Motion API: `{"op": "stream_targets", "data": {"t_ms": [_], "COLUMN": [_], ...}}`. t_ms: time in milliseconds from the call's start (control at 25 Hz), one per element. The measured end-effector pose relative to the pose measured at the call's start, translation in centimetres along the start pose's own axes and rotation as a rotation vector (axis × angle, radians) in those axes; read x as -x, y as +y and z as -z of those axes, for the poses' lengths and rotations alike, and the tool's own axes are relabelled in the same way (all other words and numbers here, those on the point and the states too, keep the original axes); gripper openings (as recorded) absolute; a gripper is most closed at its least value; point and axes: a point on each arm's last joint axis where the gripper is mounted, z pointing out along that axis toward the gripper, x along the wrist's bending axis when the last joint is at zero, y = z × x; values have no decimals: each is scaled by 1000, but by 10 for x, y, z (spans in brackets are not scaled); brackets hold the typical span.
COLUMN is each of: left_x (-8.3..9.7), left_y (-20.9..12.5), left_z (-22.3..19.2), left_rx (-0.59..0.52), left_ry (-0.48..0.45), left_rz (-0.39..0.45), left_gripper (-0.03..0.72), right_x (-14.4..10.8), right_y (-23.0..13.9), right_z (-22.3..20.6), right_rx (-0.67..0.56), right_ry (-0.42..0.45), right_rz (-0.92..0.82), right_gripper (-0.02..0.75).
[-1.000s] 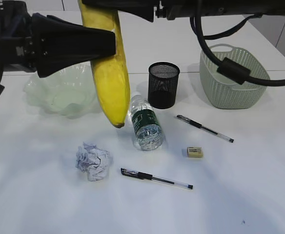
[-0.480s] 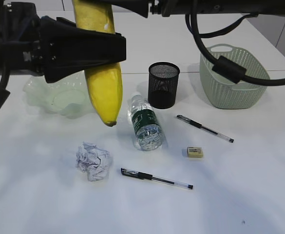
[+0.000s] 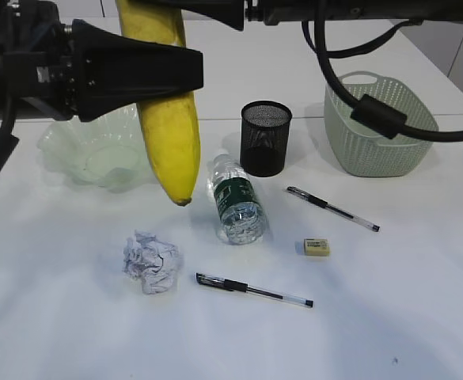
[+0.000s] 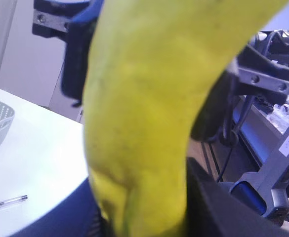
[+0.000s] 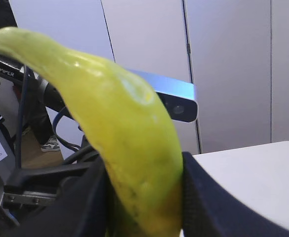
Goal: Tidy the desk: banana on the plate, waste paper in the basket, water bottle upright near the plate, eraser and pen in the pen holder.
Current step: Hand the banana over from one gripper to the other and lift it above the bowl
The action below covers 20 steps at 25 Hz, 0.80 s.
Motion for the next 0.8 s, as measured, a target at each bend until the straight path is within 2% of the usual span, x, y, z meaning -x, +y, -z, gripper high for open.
{"op": "stream_targets", "data": {"t_ms": [800], "left_x": [0], "left_y": [0], "left_z": [0], "left_rx": [2], "left_ry": [0], "left_rz": [1], "left_gripper": [273], "right_x": [0], "right_y": [0], "right_z": [0], "right_rx": [0], "right_ry": [0], "right_rz": [0], "right_gripper": [294]}}
